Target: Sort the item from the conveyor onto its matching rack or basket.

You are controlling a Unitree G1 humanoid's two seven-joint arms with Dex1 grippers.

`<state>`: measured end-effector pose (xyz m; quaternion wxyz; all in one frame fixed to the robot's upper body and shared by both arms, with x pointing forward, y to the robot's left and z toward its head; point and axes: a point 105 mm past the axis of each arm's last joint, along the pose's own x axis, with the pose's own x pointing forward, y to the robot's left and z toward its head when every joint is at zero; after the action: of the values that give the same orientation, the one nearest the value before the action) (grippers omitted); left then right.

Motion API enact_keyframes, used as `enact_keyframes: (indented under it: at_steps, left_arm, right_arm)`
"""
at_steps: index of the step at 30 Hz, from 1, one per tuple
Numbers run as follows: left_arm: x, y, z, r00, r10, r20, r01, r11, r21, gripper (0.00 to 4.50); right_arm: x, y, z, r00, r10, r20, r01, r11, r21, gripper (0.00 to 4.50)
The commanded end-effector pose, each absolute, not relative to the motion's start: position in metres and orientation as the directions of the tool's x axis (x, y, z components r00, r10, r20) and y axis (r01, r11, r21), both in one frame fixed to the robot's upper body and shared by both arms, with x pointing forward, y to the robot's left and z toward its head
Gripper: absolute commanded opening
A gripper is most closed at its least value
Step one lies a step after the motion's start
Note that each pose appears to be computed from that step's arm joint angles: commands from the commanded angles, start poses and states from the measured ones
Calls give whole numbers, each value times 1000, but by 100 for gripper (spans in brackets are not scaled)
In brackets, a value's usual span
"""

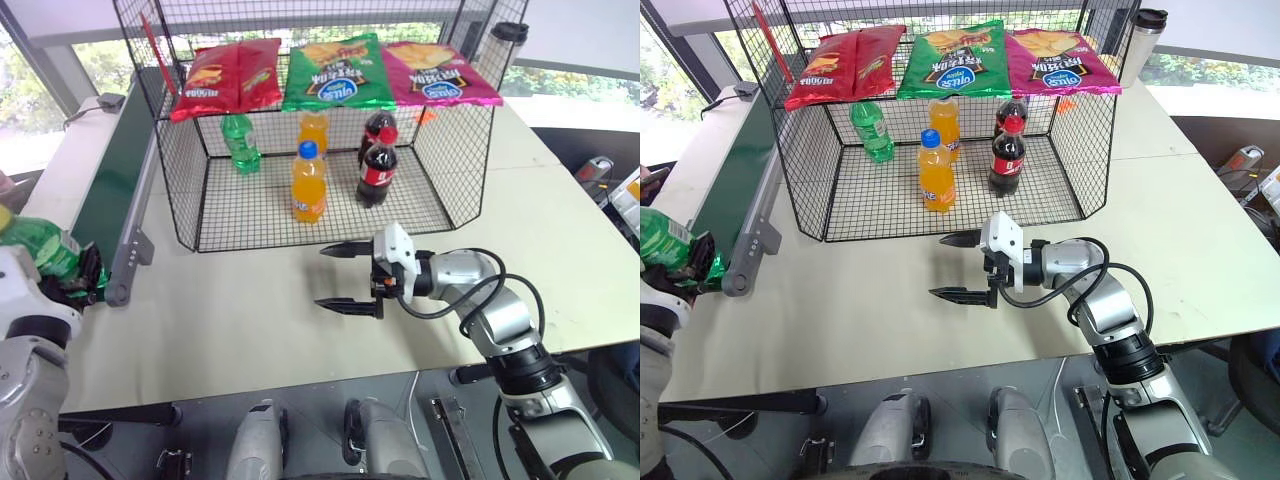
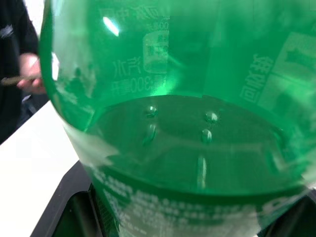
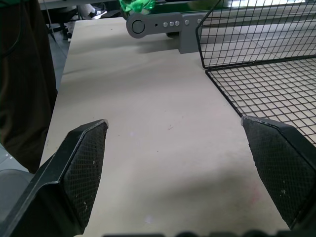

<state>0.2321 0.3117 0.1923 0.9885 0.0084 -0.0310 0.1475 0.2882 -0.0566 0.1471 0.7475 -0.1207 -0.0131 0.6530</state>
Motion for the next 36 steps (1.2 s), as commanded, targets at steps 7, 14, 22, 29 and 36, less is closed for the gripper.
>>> enact_keyframes:
  at_steps: [7, 14, 22, 29, 36]
  left_arm:
    - [235, 277, 246, 973, 102, 208, -126, 986, 106, 274]
    - [259, 221, 226, 978, -198, 71, 187, 972, 141, 274]
    - [311, 180, 200, 948, -317, 22, 311, 940, 138, 274]
    - [354, 166, 186, 955, -295, 26, 291, 951, 104, 274]
    - [400, 160, 187, 978, -205, 28, 200, 973, 115, 274]
  right_arm:
    - [290, -60, 155, 154, 982, -112, -967, 126, -223, 450]
    - [303, -62, 161, 220, 972, -80, -953, 196, -232, 450]
    - [326, -62, 160, 364, 928, -81, -900, 328, -288, 450]
    - [335, -62, 162, 421, 904, -73, -869, 379, -318, 450]
    - [332, -60, 163, 418, 906, -75, -873, 377, -310, 450]
